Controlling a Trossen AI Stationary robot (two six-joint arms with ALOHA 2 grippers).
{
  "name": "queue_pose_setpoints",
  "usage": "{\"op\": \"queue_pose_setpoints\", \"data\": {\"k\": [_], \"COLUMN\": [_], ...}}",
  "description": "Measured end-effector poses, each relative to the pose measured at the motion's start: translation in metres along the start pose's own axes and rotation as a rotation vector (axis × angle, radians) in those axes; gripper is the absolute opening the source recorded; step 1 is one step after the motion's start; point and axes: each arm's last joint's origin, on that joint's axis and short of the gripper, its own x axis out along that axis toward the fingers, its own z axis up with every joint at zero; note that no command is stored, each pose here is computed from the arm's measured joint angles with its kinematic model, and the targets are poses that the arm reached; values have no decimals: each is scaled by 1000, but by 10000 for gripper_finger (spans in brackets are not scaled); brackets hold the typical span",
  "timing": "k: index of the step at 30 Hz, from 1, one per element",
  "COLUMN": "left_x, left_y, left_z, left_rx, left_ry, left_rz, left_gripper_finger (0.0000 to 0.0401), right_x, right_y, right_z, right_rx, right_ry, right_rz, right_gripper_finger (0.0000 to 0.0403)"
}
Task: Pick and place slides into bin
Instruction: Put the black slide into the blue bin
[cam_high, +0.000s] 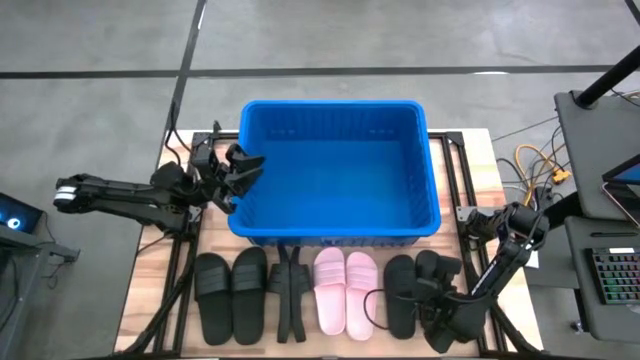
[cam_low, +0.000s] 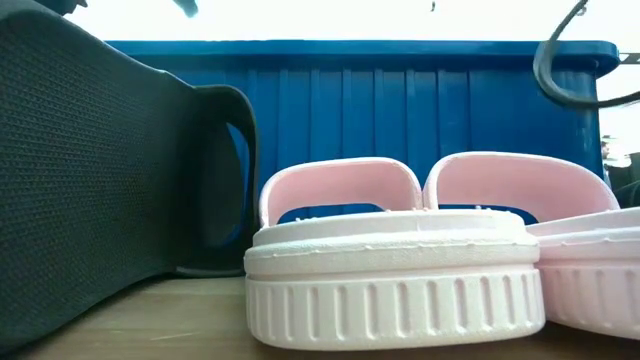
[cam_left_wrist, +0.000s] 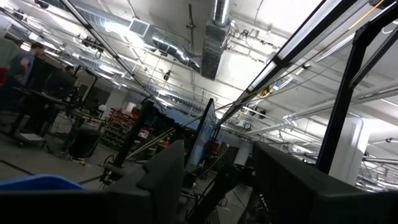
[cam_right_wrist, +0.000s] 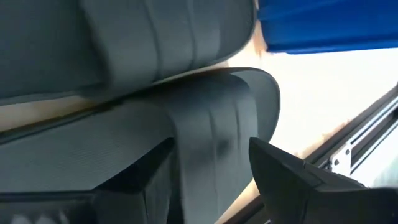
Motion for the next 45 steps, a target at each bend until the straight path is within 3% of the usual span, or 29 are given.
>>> {"op": "queue_pose_setpoints", "data": {"k": [12,26,45], "left_x": [1,2,3], "left_y": [1,1,2], "left_z": [-2,-4,-6], "left_rx": [1,1,4], "left_ry": [9,12,21], "left_rz": [4,5,9], "left_gripper_finger": [176,176,176], "right_x": [5,-1,-89], "right_y": [-1,-6,-29], "right_z": [-2,-3,16], "right_rx": [35,38,98], "right_ry": [2,73,-9], "right_rz": [-18,23,321], "right_gripper_finger": [181,15,13]}}
